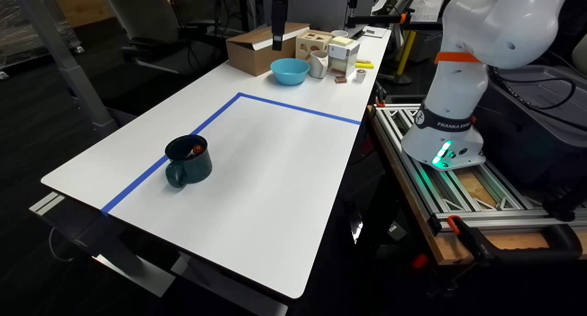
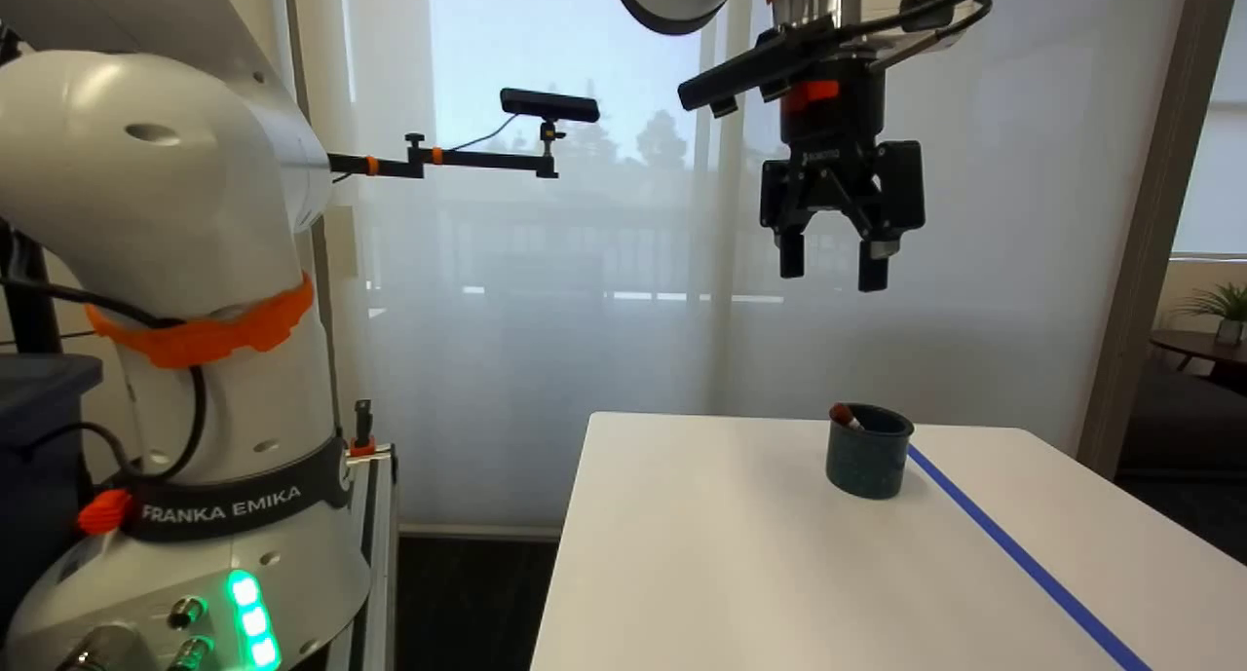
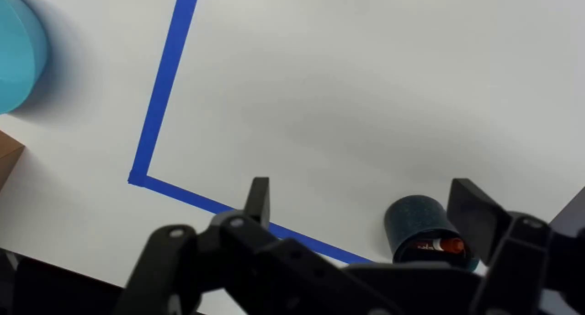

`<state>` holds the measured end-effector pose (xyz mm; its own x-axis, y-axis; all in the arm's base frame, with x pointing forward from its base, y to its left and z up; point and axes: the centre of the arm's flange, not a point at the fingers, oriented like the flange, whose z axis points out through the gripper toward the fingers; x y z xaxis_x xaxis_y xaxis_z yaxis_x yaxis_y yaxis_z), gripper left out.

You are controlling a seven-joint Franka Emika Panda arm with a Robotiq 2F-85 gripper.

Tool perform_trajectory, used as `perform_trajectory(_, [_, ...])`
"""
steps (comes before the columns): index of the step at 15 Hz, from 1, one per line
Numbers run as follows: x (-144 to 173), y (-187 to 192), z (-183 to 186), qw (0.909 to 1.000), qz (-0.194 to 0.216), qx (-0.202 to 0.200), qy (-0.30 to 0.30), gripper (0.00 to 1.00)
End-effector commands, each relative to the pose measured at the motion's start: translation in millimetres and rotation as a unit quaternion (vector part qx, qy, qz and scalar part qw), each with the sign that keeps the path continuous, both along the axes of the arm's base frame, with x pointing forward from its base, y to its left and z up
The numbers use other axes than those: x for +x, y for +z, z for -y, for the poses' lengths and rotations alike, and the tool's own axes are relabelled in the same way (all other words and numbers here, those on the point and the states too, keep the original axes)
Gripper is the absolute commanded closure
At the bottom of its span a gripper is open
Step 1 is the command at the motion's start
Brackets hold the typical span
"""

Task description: Remove the marker from the mug and put it on the table inside the border

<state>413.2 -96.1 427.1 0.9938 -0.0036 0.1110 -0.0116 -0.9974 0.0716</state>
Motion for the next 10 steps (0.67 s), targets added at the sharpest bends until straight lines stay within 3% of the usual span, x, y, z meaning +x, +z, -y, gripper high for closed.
perform_trajectory(1, [18.8,-23.9,-40.7,0.9995,0.020,0.022,0.008,0.00])
perform_trajectory(6, [53.6,-59.4,-95.6,0.9975,0.059,0.037,-0.004,0.00])
perform_trajectory(10, [80.9,-83.5,-117.2,0.9943,0.085,0.045,-0.046,0.00])
